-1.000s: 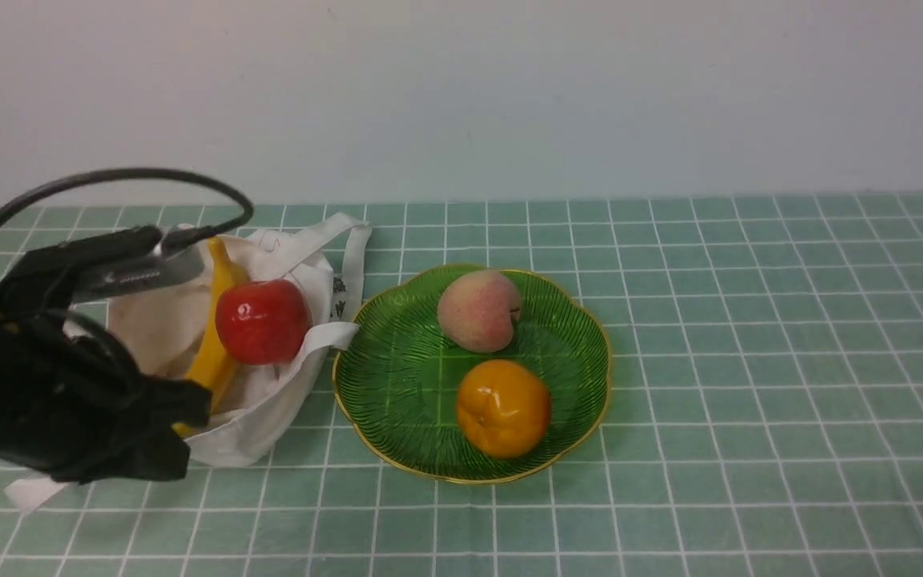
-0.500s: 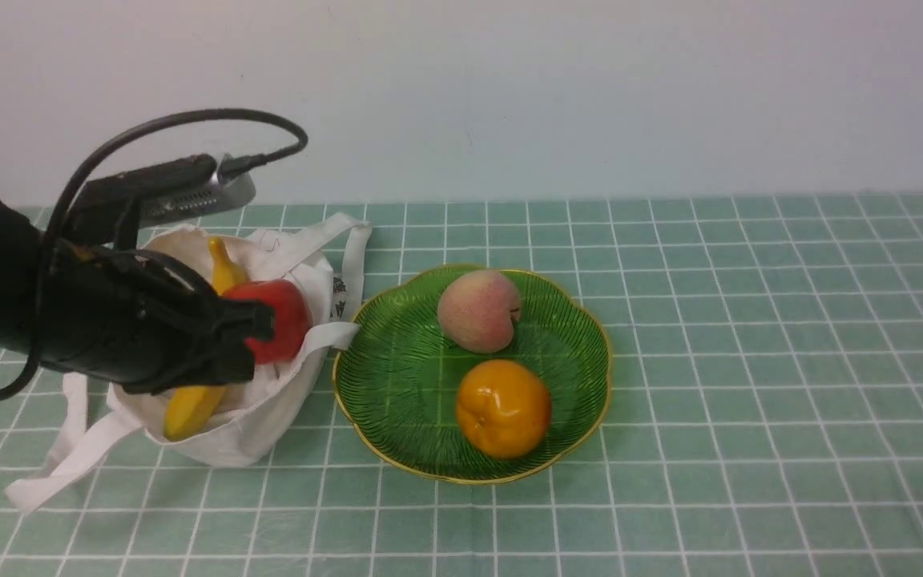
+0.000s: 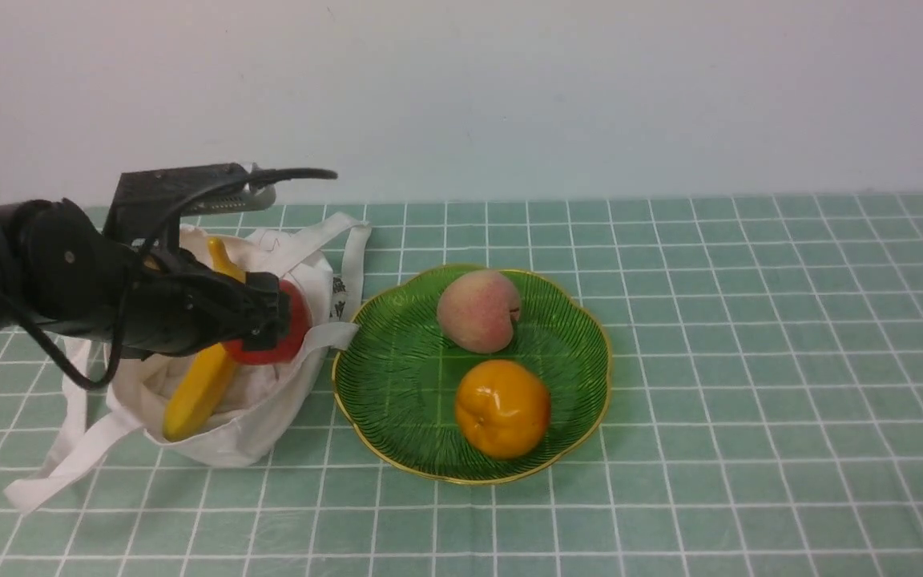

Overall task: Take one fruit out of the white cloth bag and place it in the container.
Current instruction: 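Reach into the white bag and grasp the apple with the left gripper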

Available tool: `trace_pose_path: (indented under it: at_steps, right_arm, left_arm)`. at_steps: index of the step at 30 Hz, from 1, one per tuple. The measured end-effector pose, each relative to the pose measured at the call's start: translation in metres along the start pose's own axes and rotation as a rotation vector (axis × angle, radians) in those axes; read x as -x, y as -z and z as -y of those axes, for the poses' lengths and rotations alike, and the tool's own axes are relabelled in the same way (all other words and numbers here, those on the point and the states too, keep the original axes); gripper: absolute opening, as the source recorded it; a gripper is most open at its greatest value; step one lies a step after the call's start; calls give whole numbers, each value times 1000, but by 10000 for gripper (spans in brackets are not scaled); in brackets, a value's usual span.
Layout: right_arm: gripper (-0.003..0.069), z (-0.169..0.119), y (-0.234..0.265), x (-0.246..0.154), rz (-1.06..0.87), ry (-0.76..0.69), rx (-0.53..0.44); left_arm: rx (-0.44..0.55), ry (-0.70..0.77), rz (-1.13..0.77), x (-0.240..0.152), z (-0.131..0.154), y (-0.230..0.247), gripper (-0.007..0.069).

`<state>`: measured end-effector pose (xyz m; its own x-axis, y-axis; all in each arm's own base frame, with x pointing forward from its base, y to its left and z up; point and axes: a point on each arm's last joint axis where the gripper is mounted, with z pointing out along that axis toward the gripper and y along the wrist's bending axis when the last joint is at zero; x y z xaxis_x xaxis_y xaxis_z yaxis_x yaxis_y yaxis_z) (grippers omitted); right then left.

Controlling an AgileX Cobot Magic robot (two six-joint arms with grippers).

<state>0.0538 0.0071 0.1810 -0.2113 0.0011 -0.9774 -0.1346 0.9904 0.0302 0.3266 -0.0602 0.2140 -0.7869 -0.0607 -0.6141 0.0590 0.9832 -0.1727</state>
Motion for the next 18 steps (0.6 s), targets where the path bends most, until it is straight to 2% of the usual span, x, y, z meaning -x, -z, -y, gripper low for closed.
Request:
trace_pose_path:
  at_steps: [6, 9, 11, 14, 15, 16, 17, 18]
  right_arm:
    - [-15, 0, 0, 0, 0, 0, 0]
    - [-15, 0, 0, 0, 0, 0, 0]
    - [-15, 0, 0, 0, 0, 0, 0]
    - [-15, 0, 0, 0, 0, 0, 0]
    - [-15, 0, 0, 0, 0, 0, 0]
    - [-15, 0, 0, 0, 0, 0, 0]
    - [-15, 0, 0, 0, 0, 0, 0]
    - [-15, 0, 0, 0, 0, 0, 0]
  left_arm:
    - [22, 7, 13, -5, -5, -30, 662]
    - [28, 9, -12, -9, -7, -39, 636]
    - [31, 12, -34, -13, -8, -45, 582]
    - [29, 30, -45, -14, -8, -47, 459]
    - [26, 42, -44, -14, -8, -47, 385]
    - [26, 44, -42, -14, -7, -47, 357]
    - [19, 52, -37, -12, -6, -41, 201]
    - [16, 52, -39, -11, -5, -38, 152]
